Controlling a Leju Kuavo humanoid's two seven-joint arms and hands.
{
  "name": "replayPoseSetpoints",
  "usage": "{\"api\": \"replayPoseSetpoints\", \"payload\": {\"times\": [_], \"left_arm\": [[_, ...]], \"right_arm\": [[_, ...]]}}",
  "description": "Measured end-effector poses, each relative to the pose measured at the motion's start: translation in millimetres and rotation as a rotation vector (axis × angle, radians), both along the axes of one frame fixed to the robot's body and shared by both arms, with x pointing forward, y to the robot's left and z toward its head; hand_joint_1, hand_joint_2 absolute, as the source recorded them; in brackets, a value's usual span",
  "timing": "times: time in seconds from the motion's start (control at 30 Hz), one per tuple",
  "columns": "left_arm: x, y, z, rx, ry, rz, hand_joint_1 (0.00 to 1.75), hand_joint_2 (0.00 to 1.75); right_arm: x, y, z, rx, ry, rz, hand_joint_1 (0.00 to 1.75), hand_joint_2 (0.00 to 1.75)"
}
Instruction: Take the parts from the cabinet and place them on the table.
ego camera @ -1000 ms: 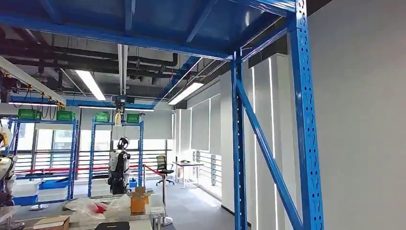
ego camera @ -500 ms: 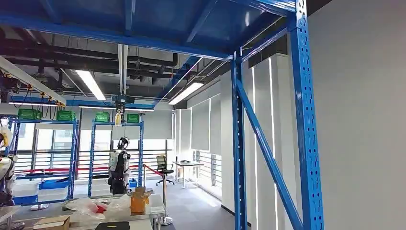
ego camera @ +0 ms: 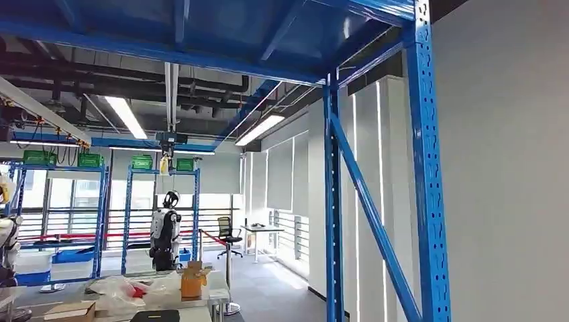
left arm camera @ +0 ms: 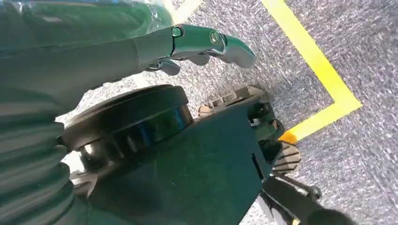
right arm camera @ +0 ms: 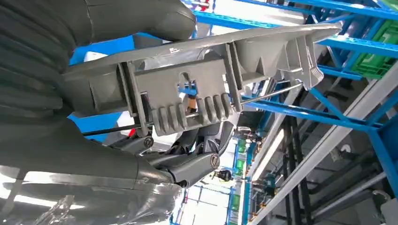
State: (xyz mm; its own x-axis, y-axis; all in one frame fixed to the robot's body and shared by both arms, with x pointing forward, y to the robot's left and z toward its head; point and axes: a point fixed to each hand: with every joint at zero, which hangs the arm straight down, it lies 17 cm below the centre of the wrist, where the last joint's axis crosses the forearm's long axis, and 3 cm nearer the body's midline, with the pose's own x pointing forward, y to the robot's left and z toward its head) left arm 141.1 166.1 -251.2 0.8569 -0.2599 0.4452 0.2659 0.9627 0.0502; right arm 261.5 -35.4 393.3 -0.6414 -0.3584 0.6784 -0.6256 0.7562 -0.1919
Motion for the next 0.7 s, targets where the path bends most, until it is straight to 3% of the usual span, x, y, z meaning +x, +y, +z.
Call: {"api": "replayPoseSetpoints", "payload": {"times": [0.7], "left_arm": [[7.0, 1.5, 1.7, 0.001, -0.008, 0.019, 0.00, 1.75]], "right_arm": [[1.5, -1.5, -3.0, 0.003, 0.015, -0.010, 1.75, 1.75]]}}
